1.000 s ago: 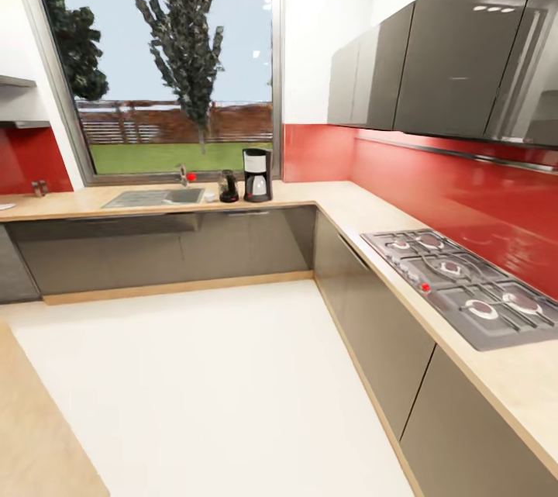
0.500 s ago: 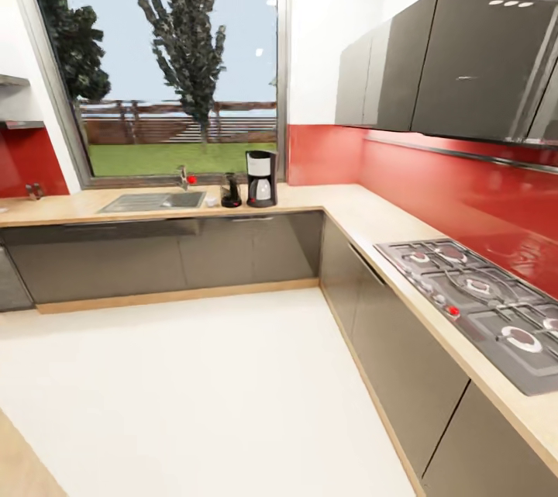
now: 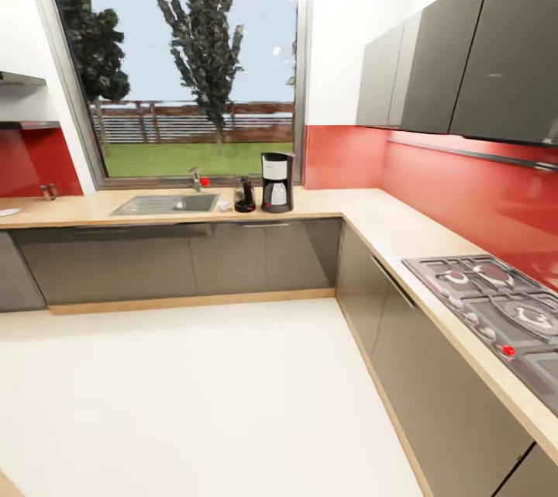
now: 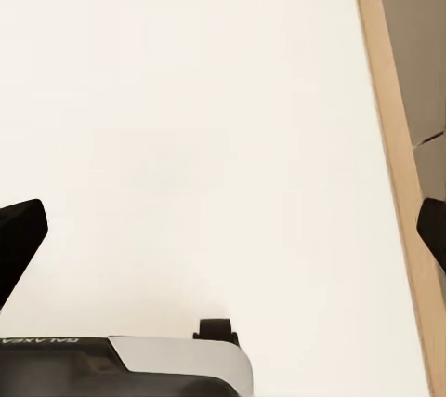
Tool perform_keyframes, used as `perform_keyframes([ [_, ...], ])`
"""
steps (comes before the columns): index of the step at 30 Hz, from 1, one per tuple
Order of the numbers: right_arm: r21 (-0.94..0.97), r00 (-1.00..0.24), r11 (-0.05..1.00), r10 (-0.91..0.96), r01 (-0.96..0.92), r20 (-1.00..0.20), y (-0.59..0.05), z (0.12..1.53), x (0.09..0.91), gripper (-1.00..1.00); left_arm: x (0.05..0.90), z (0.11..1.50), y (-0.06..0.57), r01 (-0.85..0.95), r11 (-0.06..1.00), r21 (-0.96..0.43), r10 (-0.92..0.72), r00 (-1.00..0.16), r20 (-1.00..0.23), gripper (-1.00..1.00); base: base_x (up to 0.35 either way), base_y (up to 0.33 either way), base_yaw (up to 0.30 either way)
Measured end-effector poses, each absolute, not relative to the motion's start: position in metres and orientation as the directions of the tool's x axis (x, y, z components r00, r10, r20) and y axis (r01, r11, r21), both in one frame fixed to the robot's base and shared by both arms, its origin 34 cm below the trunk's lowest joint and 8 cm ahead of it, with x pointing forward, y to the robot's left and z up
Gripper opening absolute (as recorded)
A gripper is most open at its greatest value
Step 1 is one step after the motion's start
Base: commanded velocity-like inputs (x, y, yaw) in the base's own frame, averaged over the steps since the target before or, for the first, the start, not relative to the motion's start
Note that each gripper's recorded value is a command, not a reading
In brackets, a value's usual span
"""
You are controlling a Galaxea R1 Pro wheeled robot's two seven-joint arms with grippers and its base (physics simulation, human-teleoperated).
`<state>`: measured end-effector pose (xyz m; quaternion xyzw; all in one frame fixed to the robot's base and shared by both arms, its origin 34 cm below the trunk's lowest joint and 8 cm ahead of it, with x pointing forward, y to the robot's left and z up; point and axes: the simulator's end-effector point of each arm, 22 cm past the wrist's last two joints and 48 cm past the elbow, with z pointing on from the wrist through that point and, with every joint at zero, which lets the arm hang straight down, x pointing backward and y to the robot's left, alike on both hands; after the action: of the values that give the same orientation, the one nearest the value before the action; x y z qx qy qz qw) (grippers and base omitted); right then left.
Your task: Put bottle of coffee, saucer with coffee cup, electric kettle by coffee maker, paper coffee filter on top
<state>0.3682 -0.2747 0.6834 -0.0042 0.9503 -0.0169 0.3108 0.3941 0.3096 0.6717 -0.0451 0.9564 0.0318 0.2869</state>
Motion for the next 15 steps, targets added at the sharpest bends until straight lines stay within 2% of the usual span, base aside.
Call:
perform_keyframes([
  [15,-0.035,-0.807,0.999,-0.019,0.002,-0.591,-0.2745,0.6833,0.3681,1.0,0.3941,0.6719,0.3118,-0.105,0.994,0.038,-0.067,-0.831,-0.552,1.0,0.333,0.0,0.0],
])
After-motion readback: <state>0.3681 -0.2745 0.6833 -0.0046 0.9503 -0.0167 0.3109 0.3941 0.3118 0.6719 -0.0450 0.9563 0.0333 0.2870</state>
